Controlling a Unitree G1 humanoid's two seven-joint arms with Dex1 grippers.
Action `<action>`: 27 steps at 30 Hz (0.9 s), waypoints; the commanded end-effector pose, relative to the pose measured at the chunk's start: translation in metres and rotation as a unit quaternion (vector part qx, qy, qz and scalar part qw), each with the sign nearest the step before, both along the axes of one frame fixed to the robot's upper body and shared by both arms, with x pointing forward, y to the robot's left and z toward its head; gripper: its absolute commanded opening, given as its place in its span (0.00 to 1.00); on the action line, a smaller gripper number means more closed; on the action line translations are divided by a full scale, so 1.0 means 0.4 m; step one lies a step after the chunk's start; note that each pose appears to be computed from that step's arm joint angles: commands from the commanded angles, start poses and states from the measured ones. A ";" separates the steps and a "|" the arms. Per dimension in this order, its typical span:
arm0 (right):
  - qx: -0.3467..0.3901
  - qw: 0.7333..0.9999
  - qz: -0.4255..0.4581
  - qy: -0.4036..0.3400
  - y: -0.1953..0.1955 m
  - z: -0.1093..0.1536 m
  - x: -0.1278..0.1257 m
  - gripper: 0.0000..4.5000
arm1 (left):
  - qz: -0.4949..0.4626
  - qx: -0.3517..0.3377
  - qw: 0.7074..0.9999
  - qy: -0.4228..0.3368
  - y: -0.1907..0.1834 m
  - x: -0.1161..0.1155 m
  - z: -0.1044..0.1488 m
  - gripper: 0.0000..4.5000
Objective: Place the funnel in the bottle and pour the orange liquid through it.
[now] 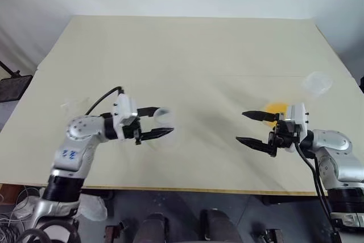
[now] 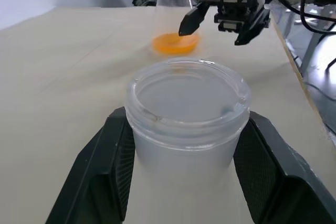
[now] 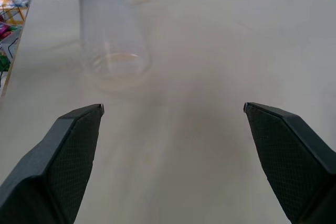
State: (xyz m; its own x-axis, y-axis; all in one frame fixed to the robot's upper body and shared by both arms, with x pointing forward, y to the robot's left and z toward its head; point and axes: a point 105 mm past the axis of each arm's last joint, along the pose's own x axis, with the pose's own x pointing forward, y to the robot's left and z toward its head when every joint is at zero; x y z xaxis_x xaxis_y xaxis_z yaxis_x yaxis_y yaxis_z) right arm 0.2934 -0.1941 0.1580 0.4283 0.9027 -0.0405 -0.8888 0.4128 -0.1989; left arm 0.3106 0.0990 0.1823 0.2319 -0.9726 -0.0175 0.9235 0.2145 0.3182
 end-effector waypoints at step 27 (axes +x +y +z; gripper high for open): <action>0.015 0.993 -0.107 -0.038 -0.058 0.040 -0.044 1.00 | -0.101 0.052 0.993 -0.015 -0.378 0.085 -0.005 0.51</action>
